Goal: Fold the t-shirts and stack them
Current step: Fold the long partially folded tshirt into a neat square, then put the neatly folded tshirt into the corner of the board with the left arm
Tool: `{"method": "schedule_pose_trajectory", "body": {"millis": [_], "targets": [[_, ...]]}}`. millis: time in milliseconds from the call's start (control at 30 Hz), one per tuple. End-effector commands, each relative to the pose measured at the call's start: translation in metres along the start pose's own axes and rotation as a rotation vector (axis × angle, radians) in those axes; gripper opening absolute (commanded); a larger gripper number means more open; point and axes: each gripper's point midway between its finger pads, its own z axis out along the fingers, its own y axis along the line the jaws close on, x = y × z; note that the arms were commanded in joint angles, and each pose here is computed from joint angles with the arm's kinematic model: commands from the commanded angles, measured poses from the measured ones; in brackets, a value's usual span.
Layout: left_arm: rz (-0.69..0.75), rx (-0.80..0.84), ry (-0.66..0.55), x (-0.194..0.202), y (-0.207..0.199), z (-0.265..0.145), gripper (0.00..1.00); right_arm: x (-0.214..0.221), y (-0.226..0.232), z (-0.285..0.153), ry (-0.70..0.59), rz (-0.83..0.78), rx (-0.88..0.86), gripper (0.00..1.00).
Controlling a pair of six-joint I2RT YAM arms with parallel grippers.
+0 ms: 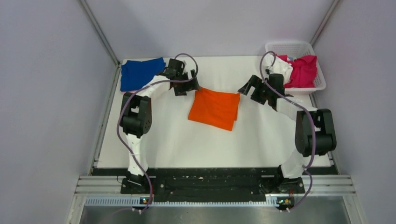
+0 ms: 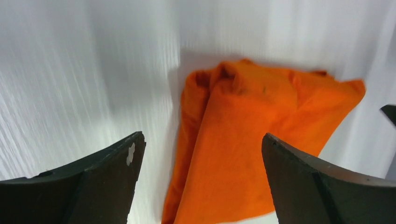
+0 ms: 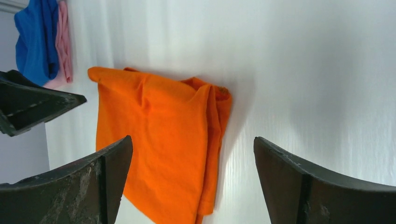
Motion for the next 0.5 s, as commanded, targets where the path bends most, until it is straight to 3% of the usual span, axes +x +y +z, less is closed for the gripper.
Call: {"method": "schedule_pose_trajectory", "body": {"millis": [0,167,367,400,467], "targets": [[0.053,0.076,0.066,0.039,-0.011,-0.025,0.98,-0.006,0.015,-0.044,-0.098,-0.045,-0.011,0.99],[0.108,-0.057,0.128,0.076,0.012,-0.005,0.94,0.01,0.012,-0.077,-0.138,-0.014,0.018,0.99],[0.118,-0.169,0.151,0.082,0.018,0.031,0.71,0.006,0.021,-0.098,-0.171,-0.025,0.016,0.99],[0.132,-0.187,0.155,0.085,0.017,0.036,0.6,0.004,0.023,-0.101,-0.18,-0.032,0.009,0.99],[0.167,-0.243,0.177,0.092,0.015,0.045,0.22,0.003,0.023,-0.104,-0.19,-0.043,0.009,0.99]]}}
